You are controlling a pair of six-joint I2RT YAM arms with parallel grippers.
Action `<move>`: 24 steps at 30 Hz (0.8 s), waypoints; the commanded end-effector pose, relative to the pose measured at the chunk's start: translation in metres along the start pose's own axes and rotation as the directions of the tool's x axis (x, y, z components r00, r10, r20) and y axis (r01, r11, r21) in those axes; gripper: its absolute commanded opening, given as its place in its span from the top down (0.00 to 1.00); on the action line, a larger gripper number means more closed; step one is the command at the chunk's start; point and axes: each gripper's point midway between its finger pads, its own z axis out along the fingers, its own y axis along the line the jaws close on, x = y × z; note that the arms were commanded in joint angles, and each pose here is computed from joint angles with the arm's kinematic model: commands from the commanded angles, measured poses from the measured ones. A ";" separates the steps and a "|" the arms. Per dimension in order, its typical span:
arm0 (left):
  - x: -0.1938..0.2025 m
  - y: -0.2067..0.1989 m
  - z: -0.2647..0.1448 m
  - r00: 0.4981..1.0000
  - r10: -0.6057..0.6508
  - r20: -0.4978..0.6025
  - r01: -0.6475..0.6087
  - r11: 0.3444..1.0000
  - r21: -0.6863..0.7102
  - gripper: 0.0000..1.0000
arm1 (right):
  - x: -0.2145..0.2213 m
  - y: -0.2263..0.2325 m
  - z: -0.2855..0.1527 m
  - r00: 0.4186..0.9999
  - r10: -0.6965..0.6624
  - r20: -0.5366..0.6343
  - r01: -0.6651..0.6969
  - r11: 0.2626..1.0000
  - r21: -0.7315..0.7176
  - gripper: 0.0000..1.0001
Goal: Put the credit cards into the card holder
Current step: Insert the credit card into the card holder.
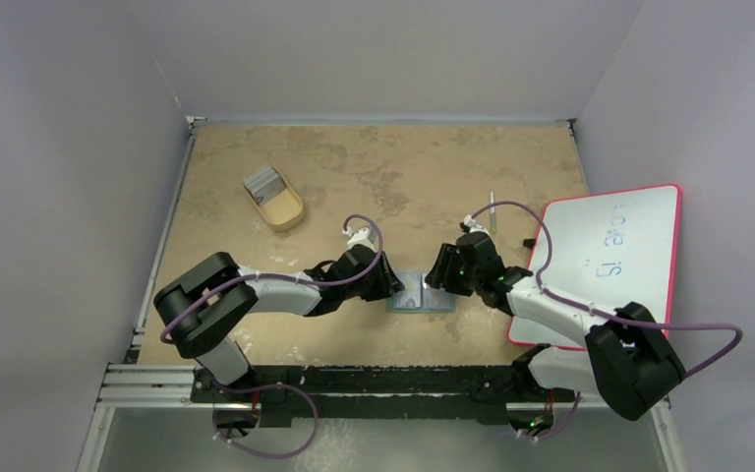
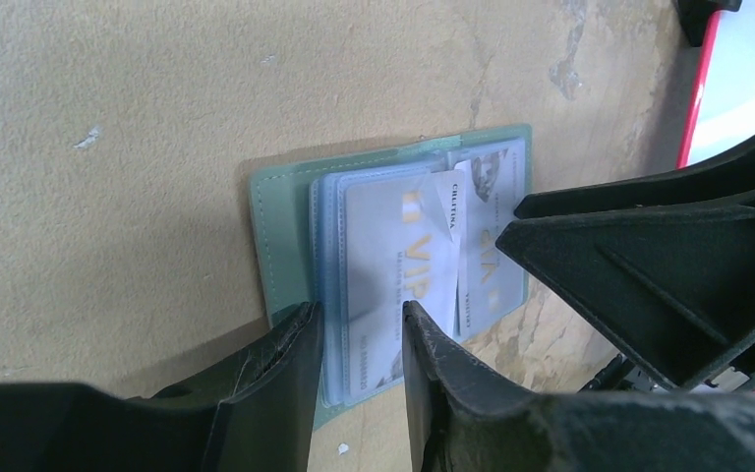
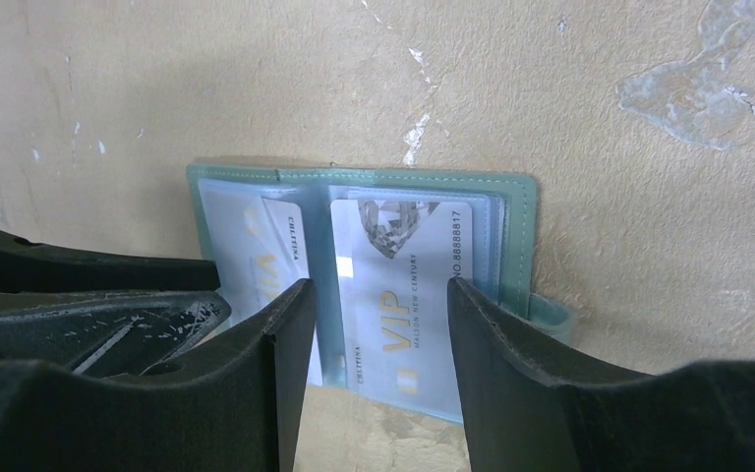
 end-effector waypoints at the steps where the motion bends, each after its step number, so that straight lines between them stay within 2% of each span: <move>1: -0.021 -0.043 -0.001 0.999 -0.003 0.053 -0.004 0.990 0.139 0.65 | 0.011 -0.013 0.002 0.999 0.033 -0.019 -0.032 0.999 0.041 0.45; 11: -0.027 -0.076 -0.014 0.999 -0.010 0.046 -0.002 0.970 0.243 0.66 | 0.018 -0.012 0.004 0.998 0.047 -0.035 -0.047 0.999 0.016 0.45; 24: -0.023 -0.088 -0.011 0.999 -0.030 0.030 0.018 0.944 0.329 0.91 | 0.021 -0.008 0.002 0.996 0.080 -0.028 -0.080 0.996 -0.024 0.46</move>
